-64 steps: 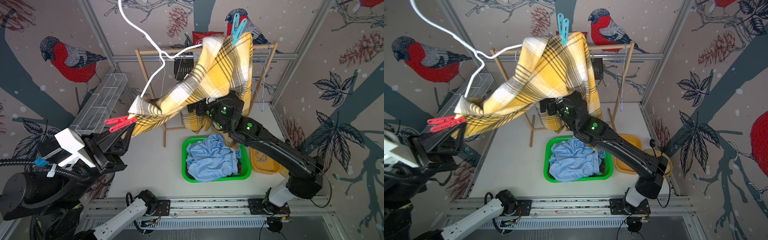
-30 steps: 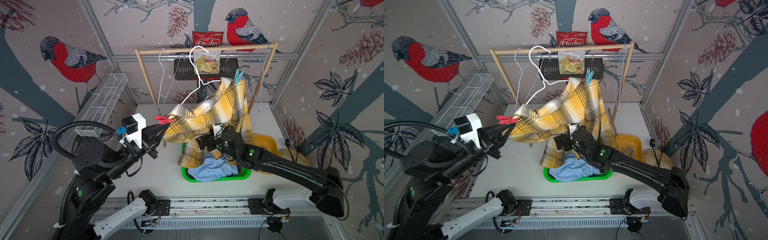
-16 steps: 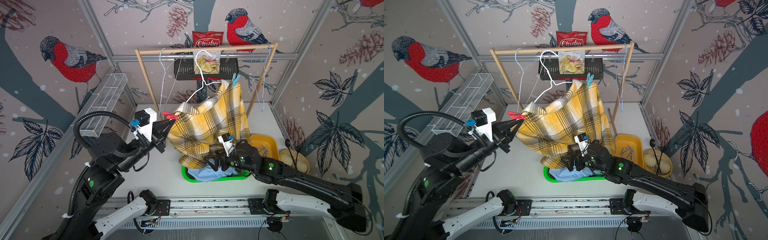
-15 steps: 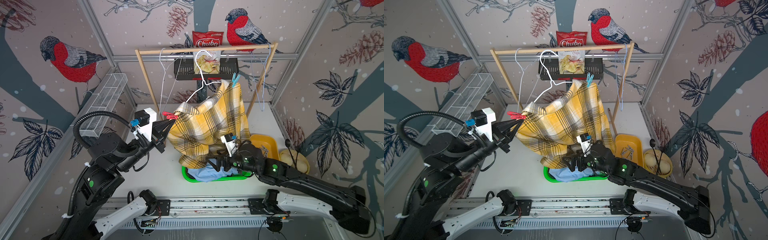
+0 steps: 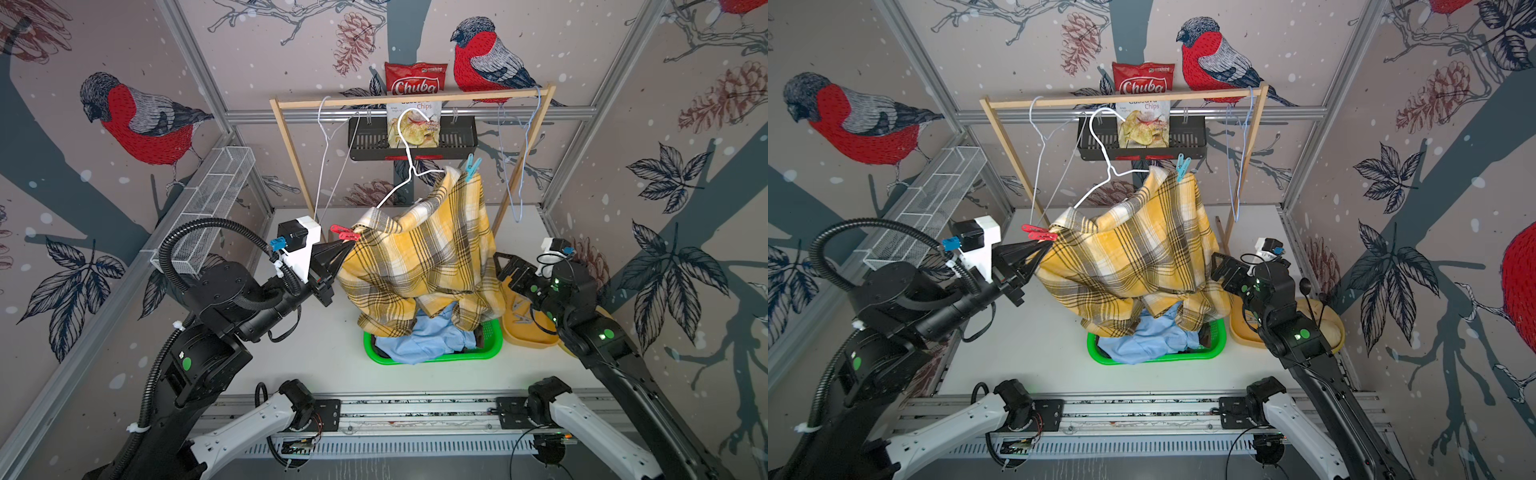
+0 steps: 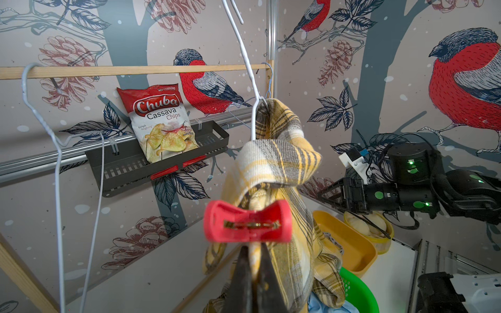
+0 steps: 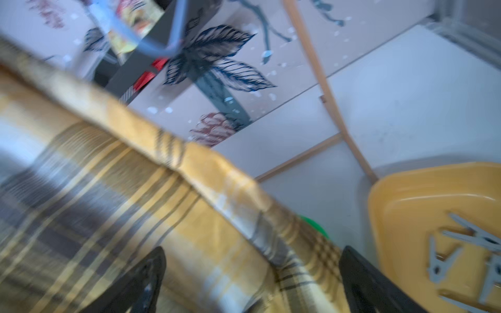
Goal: Remove the clothespins securing long-sleeve shirts to the hanger
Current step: Place the long-sleeve shirt at the bin.
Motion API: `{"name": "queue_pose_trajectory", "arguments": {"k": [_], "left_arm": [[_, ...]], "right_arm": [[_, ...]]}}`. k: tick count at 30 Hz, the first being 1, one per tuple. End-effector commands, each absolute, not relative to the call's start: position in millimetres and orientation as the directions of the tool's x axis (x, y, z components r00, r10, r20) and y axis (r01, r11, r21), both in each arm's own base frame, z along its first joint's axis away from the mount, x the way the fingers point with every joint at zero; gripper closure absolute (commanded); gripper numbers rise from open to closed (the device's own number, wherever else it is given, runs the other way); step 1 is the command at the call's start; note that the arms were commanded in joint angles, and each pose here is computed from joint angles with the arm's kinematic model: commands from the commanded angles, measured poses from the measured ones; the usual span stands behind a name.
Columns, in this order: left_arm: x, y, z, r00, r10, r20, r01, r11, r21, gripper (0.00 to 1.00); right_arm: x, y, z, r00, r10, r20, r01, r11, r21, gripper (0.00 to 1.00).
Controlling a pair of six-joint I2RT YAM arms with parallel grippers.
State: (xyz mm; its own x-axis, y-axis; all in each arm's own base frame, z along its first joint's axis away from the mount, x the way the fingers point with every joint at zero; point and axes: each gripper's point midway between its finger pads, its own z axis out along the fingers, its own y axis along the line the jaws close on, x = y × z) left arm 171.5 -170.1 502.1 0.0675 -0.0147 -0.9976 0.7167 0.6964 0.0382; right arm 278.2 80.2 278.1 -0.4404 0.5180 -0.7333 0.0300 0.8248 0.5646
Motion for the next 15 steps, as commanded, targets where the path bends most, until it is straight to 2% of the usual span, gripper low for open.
{"name": "queue_pose_trajectory", "arguments": {"k": [1,4,7,15], "left_arm": [[167,-167,517,0.113,-0.04,-0.993,0.717,0.695,0.054,1.0],[163,-166,519,0.122,-0.048,-0.991,0.726,0.686,0.056,1.0],[157,-165,524,0.13,-0.055,-0.99,0.736,0.674,0.059,1.0],[135,-165,533,0.14,-0.077,-0.987,0.789,0.611,0.064,1.0]], "right_arm": [[289,62,256,-0.447,0.573,-0.687,0.112,0.798,0.593,0.0],[300,54,240,-0.444,0.59,-0.674,0.147,0.79,0.595,0.0],[312,69,228,-0.478,0.58,-0.659,0.11,0.785,0.61,0.01],[314,155,227,-0.607,0.451,-0.654,-0.069,0.791,0.608,0.03]]}}
